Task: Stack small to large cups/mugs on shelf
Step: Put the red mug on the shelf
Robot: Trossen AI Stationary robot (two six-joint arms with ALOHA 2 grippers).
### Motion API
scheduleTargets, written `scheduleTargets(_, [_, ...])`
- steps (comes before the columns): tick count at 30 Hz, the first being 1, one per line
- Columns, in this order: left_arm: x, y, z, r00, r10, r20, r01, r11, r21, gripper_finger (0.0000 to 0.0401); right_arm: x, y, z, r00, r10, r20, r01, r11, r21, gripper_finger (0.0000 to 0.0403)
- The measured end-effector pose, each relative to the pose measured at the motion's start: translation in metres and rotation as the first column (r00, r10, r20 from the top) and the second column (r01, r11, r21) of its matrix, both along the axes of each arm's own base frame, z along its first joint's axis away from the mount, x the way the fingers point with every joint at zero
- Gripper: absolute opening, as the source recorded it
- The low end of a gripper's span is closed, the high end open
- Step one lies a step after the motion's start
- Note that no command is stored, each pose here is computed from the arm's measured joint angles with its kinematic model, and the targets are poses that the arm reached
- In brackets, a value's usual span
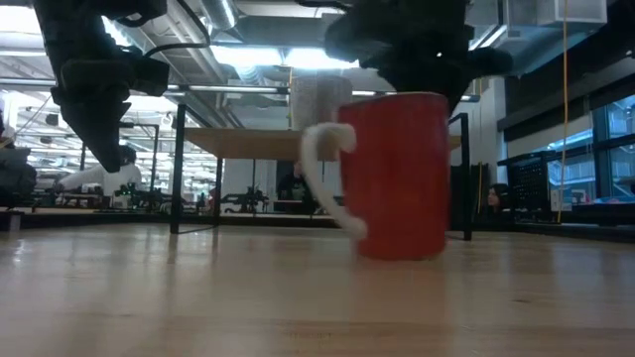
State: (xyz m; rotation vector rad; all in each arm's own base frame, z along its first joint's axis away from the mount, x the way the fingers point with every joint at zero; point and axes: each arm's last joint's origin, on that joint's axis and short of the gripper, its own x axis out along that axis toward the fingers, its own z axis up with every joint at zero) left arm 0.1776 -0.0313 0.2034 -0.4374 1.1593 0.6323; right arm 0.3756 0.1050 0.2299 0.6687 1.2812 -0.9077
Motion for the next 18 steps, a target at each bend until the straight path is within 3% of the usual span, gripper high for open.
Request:
scheduleTargets(8, [0.0,0.0,0.0,1.0,0.001,0.005,-0.001,1.0,-0.002,0.0,-0.011,-0.012,0.021,0.991,0.133,-0.019,-0.134,0.987,-0.084,0.0055])
scheduleTargets(13, [0.001,0.0,0.0,1.0,0.019,0.012,-0.019,1.0,-0.007,0.0,-0.006,-0.014,0.017,0.97,0.243,-0.013,-0.243,0.97,-0.011,0.0038])
scheduleTargets(18, [0.001,0.0,0.0,1.0,0.025,0.014,-0.025,1.0,-0.01,0.0,-0.004,-0.015,0.009,0.961,0.277,0.001,-0.277,0.961,0.022,0.0035])
